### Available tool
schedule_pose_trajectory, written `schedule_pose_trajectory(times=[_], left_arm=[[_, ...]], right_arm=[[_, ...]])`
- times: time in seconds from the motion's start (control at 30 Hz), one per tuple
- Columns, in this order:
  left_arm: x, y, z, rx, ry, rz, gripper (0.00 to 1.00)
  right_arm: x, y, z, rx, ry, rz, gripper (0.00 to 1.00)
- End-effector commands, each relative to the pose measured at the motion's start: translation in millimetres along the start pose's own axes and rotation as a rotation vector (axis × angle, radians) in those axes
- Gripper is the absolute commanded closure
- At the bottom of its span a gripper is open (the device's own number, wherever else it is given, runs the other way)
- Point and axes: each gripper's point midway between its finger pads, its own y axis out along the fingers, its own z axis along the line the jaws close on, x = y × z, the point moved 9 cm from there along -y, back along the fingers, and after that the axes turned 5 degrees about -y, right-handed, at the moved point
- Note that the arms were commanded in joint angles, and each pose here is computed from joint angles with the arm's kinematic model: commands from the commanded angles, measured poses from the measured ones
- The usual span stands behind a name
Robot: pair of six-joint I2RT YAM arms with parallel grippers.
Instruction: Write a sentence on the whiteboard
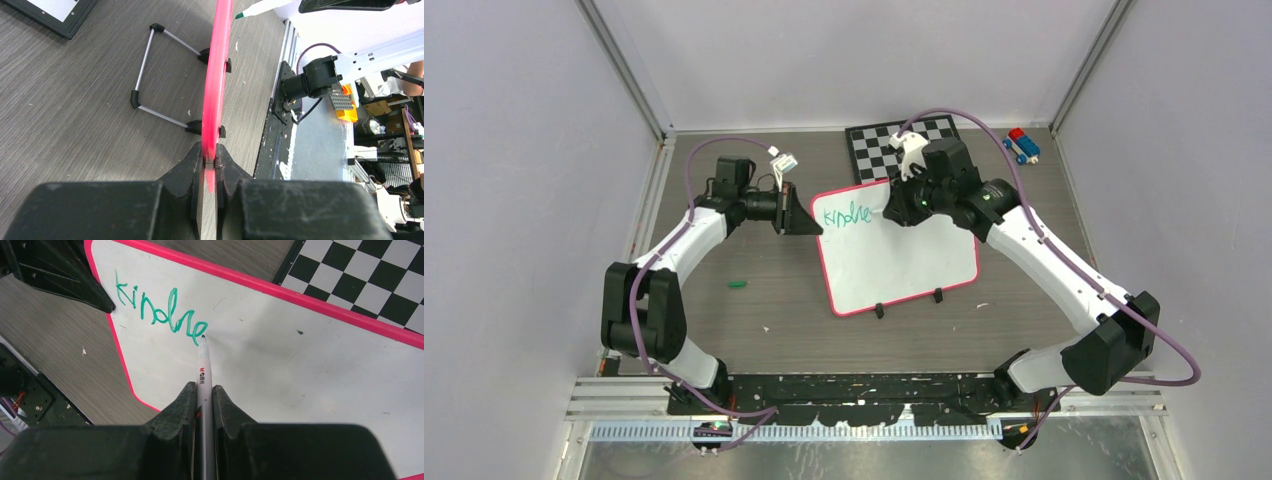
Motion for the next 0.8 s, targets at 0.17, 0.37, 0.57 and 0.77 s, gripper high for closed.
schedule_pose_trajectory(times=[0.17,0.37,0.57,0.77], left_arm=[[1.9,0.0,-7.3,-0.034,0.02,0.003,1.0],[2.1,-0.5,-8.5,-0.036,0.021,0.002,1.0],[2.2,-0.4,-8.2,-0.036,0.022,0.002,1.0],[1.3,0.2,-6.9,-0.036,0.019,0.004,1.0]], right_arm=[[24.5,-13.6,-7.5,-0.085,-0.026,-0.101,1.0],[25.0,-4.7,-9.0,-0.085,-0.019,-0.098,1.0],[21.4,4.3,-5.6,-0.05,-0.009,-0.077,1.0],[7.7,8.5,-6.1,-0.049,-0.01,-0.043,1.0]])
